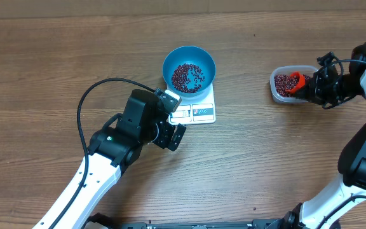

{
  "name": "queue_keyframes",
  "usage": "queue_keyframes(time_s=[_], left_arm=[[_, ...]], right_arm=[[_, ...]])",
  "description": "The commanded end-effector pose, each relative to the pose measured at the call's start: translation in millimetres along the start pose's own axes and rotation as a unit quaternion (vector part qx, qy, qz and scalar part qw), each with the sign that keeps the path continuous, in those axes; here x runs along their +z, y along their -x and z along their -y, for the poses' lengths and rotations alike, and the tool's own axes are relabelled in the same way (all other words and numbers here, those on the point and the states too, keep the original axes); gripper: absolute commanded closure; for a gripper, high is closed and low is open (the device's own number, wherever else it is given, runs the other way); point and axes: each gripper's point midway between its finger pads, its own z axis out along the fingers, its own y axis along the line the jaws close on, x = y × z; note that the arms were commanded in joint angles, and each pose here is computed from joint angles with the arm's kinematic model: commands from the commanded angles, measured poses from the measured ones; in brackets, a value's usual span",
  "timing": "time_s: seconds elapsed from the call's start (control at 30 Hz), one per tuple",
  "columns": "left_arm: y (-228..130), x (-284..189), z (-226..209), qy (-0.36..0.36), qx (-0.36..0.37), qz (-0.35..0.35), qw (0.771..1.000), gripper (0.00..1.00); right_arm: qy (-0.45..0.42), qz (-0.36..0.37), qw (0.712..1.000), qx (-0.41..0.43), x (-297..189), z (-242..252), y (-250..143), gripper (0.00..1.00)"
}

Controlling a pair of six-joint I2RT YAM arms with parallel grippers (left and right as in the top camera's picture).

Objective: Scoop item into bowl and weigh 150g on scale
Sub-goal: 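Scoop more beans from the tub with the right gripper, then move the filled scoop with the right gripper over the blue bowl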

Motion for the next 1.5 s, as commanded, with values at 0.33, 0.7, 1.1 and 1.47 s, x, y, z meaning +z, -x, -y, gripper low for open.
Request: queue_keyframes(time_s=[0.33, 0.7, 1.1, 1.47], left_arm=[[8, -3, -3, 0.005, 0.004, 0.009, 1.0, 0.0], [8, -3, -3, 0.005, 0.004, 0.009, 1.0, 0.0], [8, -3, -3, 0.005, 0.004, 0.009, 1.0, 0.0], [8, -3, -3, 0.005, 0.004, 0.009, 1.0, 0.0]], right_arm=[[0.14, 0.052, 0.989, 0.007, -30, -8, 2, 0.96], [0.222, 0.071, 0.972, -0.009, -48, -33, -3, 0.96], [0.264, 0.029, 0.959, -0.099, -27, -119, 1, 0.96], [0.213, -0.013, 0.967, -0.141, 32, -197, 9, 0.96]])
